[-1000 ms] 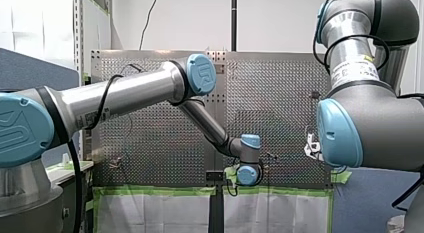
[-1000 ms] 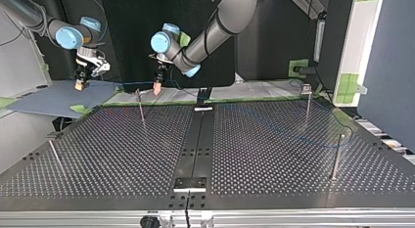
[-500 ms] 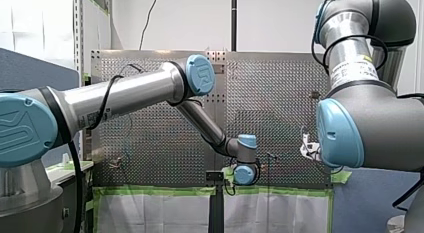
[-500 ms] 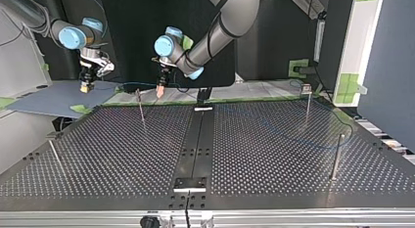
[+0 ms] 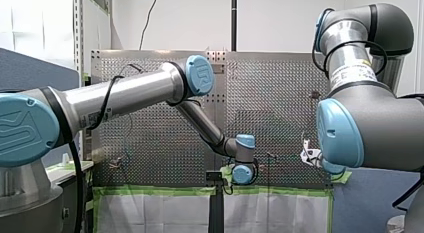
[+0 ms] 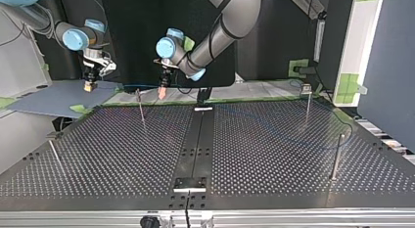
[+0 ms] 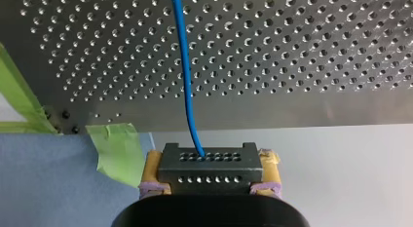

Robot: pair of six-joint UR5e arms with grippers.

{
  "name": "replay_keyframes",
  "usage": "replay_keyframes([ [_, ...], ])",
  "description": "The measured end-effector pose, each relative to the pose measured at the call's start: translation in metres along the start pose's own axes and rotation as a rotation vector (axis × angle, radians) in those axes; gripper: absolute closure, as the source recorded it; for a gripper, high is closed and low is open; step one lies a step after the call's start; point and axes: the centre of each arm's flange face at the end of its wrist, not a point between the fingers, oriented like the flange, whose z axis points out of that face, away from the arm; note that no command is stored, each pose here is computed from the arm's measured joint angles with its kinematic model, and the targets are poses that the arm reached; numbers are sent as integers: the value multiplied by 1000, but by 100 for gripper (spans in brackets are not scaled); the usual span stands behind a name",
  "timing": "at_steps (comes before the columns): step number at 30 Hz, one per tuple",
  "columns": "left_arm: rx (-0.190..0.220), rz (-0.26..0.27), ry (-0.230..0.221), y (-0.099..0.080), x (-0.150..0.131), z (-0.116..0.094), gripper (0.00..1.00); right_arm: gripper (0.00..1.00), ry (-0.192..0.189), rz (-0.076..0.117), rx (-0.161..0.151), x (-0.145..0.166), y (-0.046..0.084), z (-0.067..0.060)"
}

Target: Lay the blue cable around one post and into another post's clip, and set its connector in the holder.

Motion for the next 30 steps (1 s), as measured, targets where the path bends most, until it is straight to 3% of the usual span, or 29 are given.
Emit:
replay_keyframes([
  [13,-37,-4,-24,19,-8,12,97,100,2,24,-3,4,7,7],
  [30,-6,-12,-26,32,-13,25,97,100,-13,3,0,5,9,10],
])
